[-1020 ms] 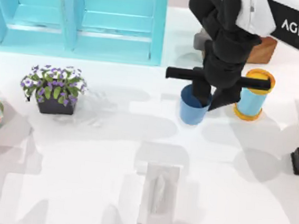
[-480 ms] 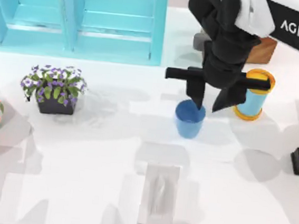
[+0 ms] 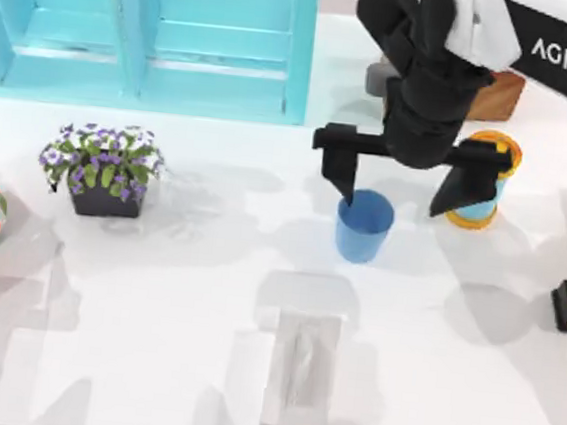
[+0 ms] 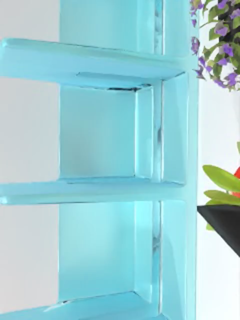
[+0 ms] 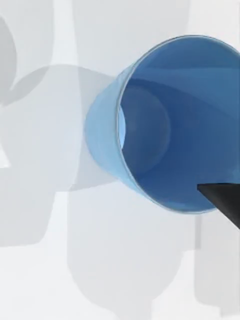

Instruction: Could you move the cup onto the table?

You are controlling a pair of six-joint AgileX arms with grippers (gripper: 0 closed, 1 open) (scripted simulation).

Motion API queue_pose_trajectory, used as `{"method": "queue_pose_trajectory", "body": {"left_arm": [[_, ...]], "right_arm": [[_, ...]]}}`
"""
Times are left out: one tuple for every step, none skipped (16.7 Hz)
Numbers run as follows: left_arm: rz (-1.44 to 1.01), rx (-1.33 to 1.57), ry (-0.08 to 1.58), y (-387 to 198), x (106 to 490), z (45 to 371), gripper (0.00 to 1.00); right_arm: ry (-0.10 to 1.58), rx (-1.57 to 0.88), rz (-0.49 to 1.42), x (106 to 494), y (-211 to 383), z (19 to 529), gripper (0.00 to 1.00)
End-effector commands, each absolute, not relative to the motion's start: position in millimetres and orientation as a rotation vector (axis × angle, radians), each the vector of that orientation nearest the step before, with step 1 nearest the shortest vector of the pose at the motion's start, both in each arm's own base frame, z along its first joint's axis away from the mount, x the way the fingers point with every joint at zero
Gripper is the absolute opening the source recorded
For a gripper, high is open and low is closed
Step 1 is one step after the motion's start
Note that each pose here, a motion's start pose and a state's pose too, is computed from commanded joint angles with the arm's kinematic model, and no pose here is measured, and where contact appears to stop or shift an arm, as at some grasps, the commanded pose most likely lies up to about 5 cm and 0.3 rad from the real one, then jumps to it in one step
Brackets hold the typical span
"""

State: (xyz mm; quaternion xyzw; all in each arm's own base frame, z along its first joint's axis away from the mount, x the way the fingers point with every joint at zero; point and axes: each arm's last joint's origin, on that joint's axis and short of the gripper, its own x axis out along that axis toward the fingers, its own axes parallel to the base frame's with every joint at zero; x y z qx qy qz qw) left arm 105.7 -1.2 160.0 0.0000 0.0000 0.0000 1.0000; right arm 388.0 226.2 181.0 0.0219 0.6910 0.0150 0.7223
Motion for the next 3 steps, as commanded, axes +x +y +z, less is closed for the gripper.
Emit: {"method": "queue_pose_trajectory", "body": {"left_arm": [[0.0,0.0,0.0,-1.2,105.7,160.0,1.0],[0.0,0.0,0.0,-1.2,105.7,160.0,1.0],[0.0,0.0,0.0,-1.2,105.7,160.0,1.0]], "right_arm": [[1.526,0.048,0.033,388.0,226.2,181.0,1.0],[1.526,0.048,0.033,388.0,226.2,181.0,1.0],[1.526,0.048,0.033,388.0,226.2,181.0,1.0]]}}
